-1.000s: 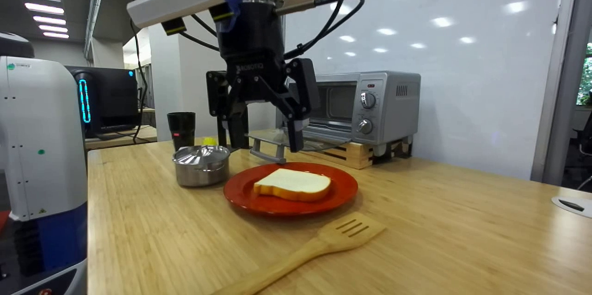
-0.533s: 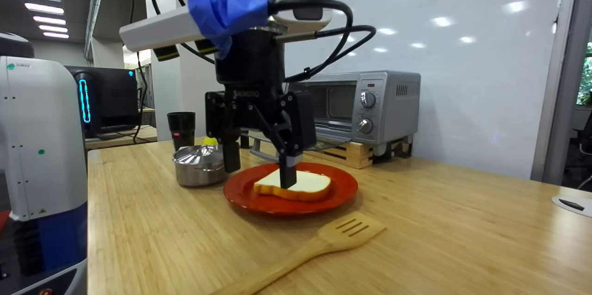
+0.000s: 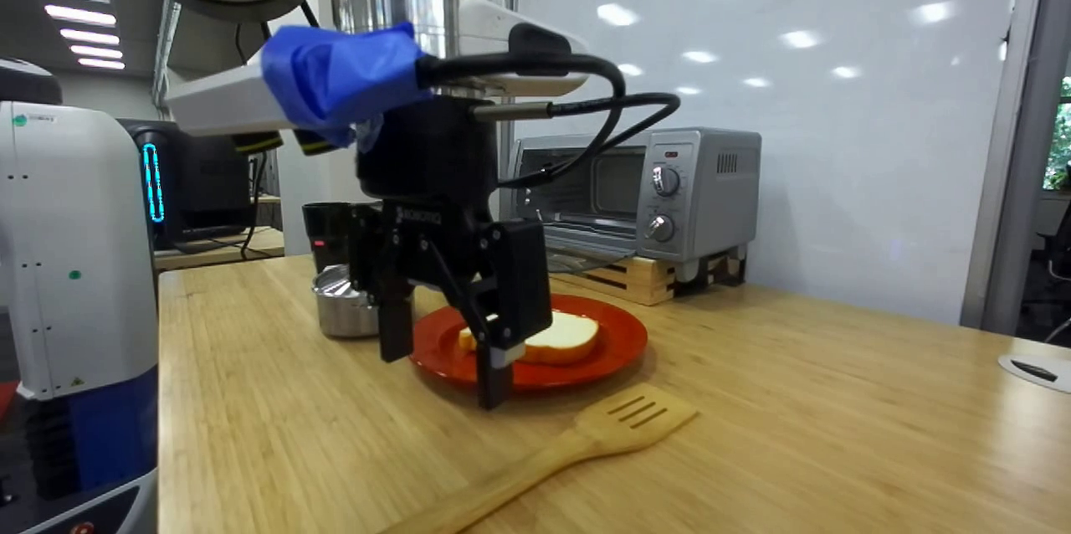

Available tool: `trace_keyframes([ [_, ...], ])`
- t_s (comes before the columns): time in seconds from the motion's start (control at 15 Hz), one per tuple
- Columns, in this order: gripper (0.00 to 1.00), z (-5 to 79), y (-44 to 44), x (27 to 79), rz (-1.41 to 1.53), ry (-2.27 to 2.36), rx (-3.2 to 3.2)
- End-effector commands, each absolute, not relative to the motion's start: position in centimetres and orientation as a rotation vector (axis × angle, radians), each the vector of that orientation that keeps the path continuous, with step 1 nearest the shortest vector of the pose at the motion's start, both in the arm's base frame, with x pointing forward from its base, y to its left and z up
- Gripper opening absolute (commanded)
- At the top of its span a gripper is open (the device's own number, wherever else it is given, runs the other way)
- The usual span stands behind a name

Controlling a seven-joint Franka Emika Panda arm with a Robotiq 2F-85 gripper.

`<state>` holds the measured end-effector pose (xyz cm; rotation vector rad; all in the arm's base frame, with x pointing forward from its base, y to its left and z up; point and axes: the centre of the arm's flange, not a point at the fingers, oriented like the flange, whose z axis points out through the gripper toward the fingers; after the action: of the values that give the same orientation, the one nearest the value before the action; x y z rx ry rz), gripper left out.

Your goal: Open the oven door, pick up the slice of bread from the red plate using the wooden spatula and put it in the oven, close the oven door

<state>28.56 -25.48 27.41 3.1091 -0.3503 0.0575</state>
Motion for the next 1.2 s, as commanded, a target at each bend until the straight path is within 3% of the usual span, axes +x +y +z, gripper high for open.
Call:
trace_keyframes([
  [0.0, 1.0, 24.9, -26.3, 27.0, 0.069, -0.417, 3.089],
  [0.93, 0.99, 20.1, -27.1, 26.2, 0.016, -0.55, 3.075],
  [1.0, 0.8, 20.1, -27.1, 26.2, 0.013, -0.549, 3.07],
  [1.13, 0.71, 20.0, -27.1, 26.3, 0.011, -0.541, 3.07],
])
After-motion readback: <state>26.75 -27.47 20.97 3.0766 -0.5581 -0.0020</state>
